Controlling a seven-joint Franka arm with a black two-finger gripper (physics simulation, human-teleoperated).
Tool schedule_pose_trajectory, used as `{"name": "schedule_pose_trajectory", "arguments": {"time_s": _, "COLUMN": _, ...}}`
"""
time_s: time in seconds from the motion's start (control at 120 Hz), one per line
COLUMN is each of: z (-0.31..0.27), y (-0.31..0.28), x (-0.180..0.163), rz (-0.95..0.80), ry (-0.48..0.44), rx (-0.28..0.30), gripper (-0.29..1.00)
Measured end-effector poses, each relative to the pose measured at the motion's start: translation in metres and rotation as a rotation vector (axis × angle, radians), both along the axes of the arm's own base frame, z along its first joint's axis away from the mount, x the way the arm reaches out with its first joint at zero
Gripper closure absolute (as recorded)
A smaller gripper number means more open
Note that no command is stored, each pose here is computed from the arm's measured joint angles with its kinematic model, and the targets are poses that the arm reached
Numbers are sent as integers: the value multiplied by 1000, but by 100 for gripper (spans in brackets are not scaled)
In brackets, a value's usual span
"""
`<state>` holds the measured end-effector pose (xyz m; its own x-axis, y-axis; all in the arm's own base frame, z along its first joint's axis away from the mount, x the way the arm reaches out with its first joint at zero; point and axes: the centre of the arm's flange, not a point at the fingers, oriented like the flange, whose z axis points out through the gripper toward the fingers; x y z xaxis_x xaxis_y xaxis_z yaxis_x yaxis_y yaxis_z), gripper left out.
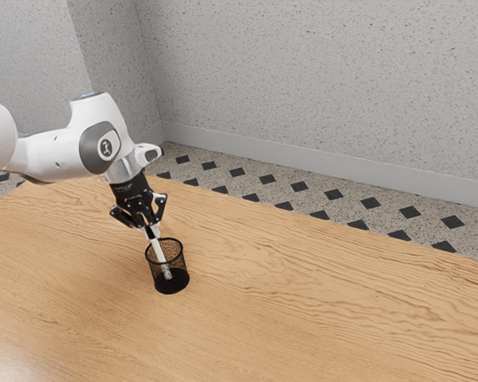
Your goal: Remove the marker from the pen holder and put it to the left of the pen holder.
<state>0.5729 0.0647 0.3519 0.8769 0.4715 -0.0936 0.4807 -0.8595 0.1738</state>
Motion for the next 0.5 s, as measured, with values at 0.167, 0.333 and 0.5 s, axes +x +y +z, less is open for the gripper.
{"name": "schedule_pose_trajectory", "arguments": {"time_s": 0.167, "z": 36, "y": 1, "x": 2, "rz": -3, "ry": -39, "rx": 10, "gripper": 76}}
{"name": "schedule_pose_trajectory", "arguments": {"time_s": 0.333, "z": 105, "y": 3, "x": -17, "rz": -9, "ry": -97, "rx": 19, "gripper": 78}}
{"name": "schedule_pose_trajectory", "arguments": {"time_s": 0.5, "z": 138, "y": 11, "x": -27, "rz": -71, "ry": -51, "rx": 132, "gripper": 78}}
